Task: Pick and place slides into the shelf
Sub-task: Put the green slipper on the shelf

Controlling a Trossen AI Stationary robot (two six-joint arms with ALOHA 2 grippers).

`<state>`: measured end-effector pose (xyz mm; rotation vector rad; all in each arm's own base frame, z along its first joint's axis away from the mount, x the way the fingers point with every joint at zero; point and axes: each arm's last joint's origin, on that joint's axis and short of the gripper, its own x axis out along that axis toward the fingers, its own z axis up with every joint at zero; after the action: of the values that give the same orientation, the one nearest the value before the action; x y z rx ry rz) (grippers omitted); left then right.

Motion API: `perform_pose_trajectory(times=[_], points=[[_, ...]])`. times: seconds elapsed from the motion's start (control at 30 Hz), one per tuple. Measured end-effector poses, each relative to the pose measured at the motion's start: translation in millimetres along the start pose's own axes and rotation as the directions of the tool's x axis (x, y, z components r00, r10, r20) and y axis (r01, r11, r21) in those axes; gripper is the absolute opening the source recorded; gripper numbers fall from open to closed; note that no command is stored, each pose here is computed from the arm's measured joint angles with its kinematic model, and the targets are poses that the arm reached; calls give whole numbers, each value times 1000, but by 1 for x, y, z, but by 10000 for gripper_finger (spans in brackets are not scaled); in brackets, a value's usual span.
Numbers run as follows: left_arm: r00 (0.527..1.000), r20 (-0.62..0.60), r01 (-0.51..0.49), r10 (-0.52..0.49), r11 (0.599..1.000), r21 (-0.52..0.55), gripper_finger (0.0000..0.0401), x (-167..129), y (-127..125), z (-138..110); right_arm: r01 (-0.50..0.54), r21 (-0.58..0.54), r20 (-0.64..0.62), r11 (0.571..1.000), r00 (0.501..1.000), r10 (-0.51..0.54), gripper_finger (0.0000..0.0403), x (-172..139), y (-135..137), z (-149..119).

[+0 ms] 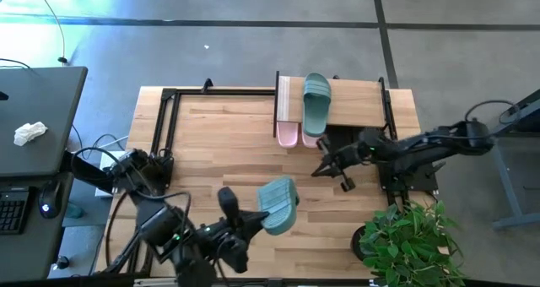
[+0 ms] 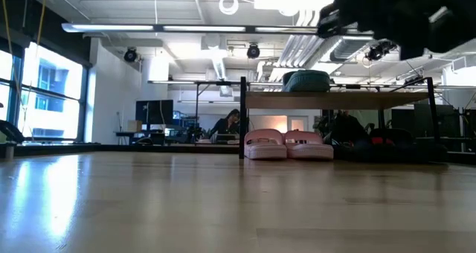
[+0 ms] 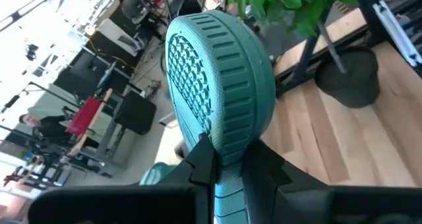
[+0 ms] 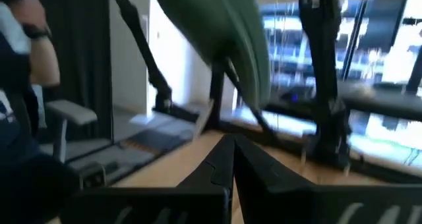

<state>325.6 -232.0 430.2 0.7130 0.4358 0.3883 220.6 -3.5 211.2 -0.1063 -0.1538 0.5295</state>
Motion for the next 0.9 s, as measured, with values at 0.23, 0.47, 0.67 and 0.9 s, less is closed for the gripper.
perform_pose_trajectory(times=[0.23,0.47,0.67,0.9], points=[[1000,26,16,-17,1000,10,34,1,1,4,-48,44,-54,998,997,50,0,16,-20,-19],[999,26,25,-26,1000,10,34,1,2,4,-48,5,-33,999,998,48,38,32,-32,-13],[999,29,28,-29,1000,9,34,1,2,4,-65,16,-17,998,998,65,142,46,-37,-6],[999,27,28,-28,1000,11,34,1,2,4,-84,-19,8,996,996,84,215,57,-26,-1]])
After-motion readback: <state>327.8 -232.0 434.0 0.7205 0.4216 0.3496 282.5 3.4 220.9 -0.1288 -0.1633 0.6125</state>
